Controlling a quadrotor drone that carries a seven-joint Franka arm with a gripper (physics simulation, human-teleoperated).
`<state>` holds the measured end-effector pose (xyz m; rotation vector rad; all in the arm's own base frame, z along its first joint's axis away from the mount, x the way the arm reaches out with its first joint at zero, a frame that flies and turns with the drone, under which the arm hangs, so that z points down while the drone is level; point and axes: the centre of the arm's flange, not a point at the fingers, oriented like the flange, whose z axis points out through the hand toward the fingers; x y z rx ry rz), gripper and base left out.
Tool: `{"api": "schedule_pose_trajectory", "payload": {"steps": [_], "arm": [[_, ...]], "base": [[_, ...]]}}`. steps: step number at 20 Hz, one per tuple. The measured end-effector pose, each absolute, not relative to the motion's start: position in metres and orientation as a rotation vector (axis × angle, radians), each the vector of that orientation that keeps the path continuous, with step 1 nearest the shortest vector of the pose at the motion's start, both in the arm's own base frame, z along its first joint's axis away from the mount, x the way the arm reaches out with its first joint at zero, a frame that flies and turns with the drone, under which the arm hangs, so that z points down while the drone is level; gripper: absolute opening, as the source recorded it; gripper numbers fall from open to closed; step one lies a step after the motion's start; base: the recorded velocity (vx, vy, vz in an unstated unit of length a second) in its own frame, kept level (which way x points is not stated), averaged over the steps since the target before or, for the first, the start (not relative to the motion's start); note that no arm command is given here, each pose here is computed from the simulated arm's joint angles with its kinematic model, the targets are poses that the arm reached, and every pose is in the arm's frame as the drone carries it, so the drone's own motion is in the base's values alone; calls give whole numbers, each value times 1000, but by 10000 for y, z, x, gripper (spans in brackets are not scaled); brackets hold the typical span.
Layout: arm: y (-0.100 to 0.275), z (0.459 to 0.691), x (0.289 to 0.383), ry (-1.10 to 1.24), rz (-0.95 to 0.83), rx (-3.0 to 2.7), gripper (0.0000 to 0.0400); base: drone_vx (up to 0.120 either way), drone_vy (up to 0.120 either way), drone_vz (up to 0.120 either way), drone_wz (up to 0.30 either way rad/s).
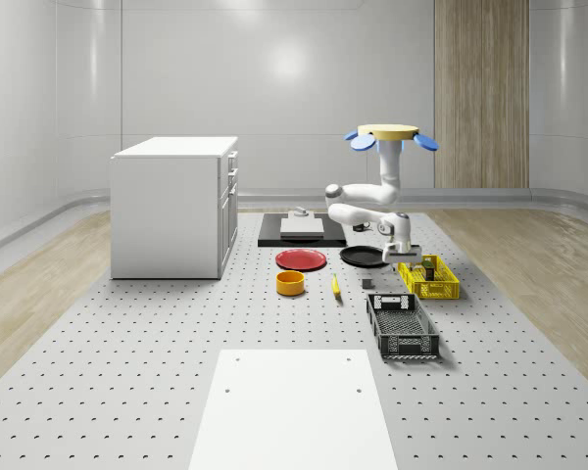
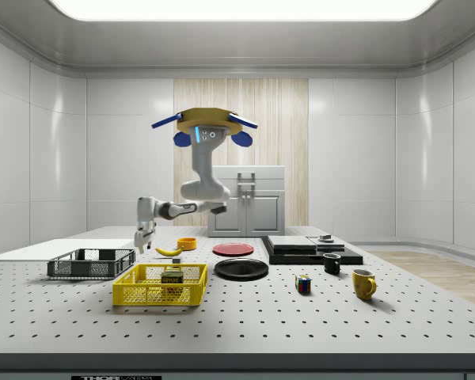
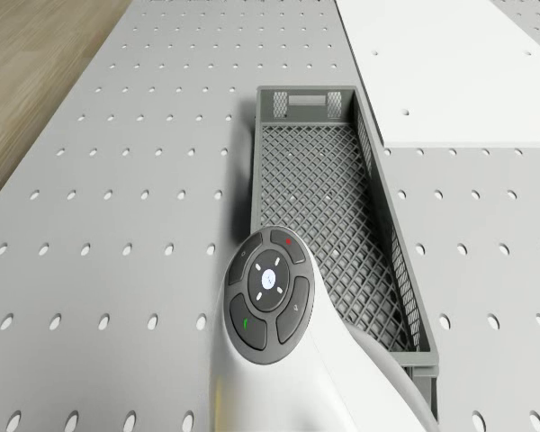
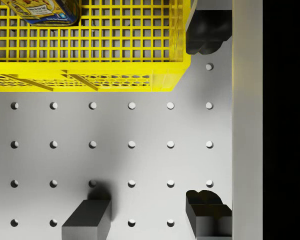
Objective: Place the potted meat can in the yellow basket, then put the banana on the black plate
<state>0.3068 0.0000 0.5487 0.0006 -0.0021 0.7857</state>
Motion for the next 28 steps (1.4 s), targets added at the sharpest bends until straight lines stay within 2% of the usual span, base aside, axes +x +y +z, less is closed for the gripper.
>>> {"api": "schedule_pose_trajectory", "payload": {"steps": [3,8,23,28], "arm": [[0,5487,3068,-2,786,1,400],[0,5487,3068,-2,786,1,400],[0,5487,3068,-2,786,1,400],[0,5487,3068,-2,786,1,400]], "base": [[120,-120,0,0],[0,-120,0,0],[-120,-120,0,0],[-8,-120,0,0]]}}
